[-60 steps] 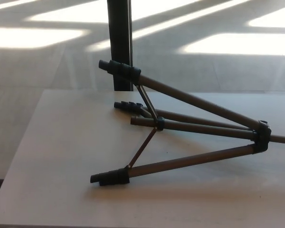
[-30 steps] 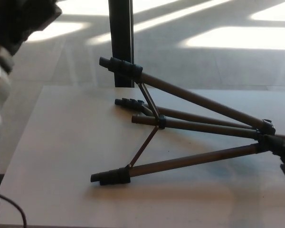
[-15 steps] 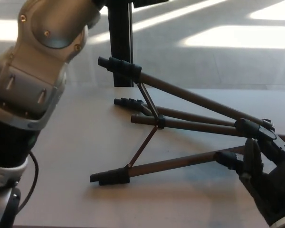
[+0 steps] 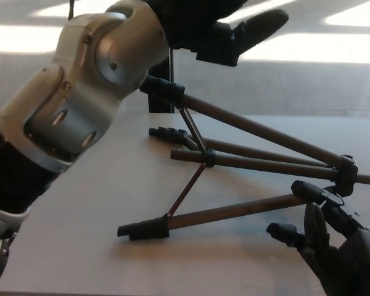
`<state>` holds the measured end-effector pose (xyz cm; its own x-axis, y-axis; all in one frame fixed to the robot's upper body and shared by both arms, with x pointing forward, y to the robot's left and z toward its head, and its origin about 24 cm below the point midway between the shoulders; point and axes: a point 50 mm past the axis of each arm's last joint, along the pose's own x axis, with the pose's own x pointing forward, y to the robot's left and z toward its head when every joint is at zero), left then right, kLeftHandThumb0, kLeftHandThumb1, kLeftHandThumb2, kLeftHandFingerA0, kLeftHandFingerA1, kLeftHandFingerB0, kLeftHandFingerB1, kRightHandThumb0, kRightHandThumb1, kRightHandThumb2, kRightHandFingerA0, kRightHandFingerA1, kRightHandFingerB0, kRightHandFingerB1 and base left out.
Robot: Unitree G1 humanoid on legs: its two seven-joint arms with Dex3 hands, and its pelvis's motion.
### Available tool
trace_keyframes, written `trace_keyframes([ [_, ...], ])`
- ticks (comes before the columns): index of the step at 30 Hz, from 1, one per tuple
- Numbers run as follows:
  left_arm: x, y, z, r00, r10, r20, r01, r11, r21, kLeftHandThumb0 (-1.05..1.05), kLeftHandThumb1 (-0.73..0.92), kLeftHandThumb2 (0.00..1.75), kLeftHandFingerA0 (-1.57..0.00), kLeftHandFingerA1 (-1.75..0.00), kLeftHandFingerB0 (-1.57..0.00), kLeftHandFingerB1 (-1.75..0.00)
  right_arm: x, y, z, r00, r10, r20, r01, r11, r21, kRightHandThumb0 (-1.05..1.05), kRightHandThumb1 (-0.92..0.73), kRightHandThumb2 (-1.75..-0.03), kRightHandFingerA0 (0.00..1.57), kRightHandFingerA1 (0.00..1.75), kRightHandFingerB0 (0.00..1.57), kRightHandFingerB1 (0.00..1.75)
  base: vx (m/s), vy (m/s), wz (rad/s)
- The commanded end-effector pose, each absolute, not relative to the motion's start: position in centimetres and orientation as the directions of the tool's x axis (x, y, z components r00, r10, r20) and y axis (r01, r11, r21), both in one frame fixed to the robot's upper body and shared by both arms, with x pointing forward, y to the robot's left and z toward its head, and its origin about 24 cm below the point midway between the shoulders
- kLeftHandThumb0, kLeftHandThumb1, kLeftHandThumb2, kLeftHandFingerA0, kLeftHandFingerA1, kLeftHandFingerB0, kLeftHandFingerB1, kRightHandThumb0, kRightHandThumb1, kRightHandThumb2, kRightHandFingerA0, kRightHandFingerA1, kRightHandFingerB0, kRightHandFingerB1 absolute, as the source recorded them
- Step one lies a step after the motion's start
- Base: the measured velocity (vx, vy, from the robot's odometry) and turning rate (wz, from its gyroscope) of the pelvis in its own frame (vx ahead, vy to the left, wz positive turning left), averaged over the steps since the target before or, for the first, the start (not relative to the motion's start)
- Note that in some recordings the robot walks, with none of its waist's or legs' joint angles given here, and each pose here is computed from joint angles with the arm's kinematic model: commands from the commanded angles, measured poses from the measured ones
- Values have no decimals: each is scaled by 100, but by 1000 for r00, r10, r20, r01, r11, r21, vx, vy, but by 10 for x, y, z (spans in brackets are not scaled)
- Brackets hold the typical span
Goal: Use both hands of the robot to pick up the tripod lying in the middle of the desk and make it stand upright on the desk
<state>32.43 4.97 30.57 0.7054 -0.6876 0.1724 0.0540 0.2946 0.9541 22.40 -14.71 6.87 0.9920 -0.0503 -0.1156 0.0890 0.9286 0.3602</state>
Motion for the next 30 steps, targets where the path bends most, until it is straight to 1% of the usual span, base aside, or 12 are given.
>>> trace_keyframes([
  [1, 349, 57, 253, 845, -520, -126, -273, -621, 735, -99, 65, 63, 0, -50, -13, -44, 194, -142, 48, 949, -110, -294, 234, 873, 429, -77, -69, -62, 71, 97, 66, 61, 0, 0, 0],
  [4, 357, 61, 243, 857, -502, -116, -275, -635, 722, -96, 64, 63, 0, -50, -13, -43, 194, -143, 48, 951, -104, -292, 228, 873, 432, -77, -69, -62, 72, 95, 66, 61, 0, 0, 0],
  [5, 359, 62, 242, 868, -483, -116, -264, -647, 715, -99, 58, 101, -3, -27, -10, -42, 195, -143, 48, 953, -100, -286, 222, 874, 433, -74, -57, -104, 73, 92, 61, 68, 0, 0, 0],
  [6, 361, 61, 242, 878, -465, -116, -257, -661, 705, -98, 57, 103, 0, -20, -3, -37, 195, -143, 48, 953, -100, -286, 222, 873, 434, -76, -69, -62, 70, 95, 68, 61, 0, 0, 0],
  [15, 377, 54, 247, 924, -372, -92, -233, -735, 636, -100, 58, 104, 0, -11, -12, -9, 194, -141, 45, 948, -119, -296, 245, 865, 437, -78, -70, -62, 72, 99, 67, 61, 0, 0, 0],
  [18, 380, 54, 243, 927, -362, -94, -219, -728, 649, -95, 55, 101, -2, -14, -10, -13, 194, -140, 44, 947, -115, -300, 244, 865, 439, -70, -54, -103, 77, 94, 66, 69, 0, 0, 0],
  [19, 381, 54, 242, 929, -360, -88, -217, -721, 658, -95, 54, 100, -3, -13, -11, -13, 194, -141, 44, 947, -114, -301, 243, 865, 439, -78, -69, -61, 75, 100, 70, 62, 0, 0, 0],
  [20, 382, 55, 240, 930, -360, -80, -221, -717, 661, -100, 58, 102, 0, -12, -12, -9, 193, -140, 43, 946, -114, -305, 246, 864, 439, -69, -55, -103, 77, 95, 66, 69, 0, 0, 0],
  [24, 387, 56, 238, 931, -363, -44, -253, -726, 639, -105, 62, 105, 0, -12, -4, -1, 191, -139, 41, 944, -120, -306, 252, 863, 438, -69, -54, -103, 81, 96, 67, 69, 0, 0, 0],
  [28, 389, 54, 238, 924, -382, -11, -282, -700, 656, -96, 56, 102, -3, -16, -10, -12, 190, -139, 41, 943, -121, -309, 253, 864, 435, -77, -69, -61, 76, 100, 71, 62, 0, 0, 0],
  [29, 390, 52, 238, 927, -375, 0, -281, -695, 662, -99, 70, 61, 0, -25, 0, -28, 190, -140, 41, 943, -119, -309, 251, 868, 429, -78, -69, -61, 78, 100, 72, 63, 0, 0, 0],
  [30, 390, 50, 237, 930, -369, 7, -277, -686, 673, -100, 58, 102, 0, -12, -12, -7, 190, -140, 41, 943, -119, -311, 251, 869, 427, -77, -69, -61, 79, 99, 71, 62, 0, 0, 0],
])
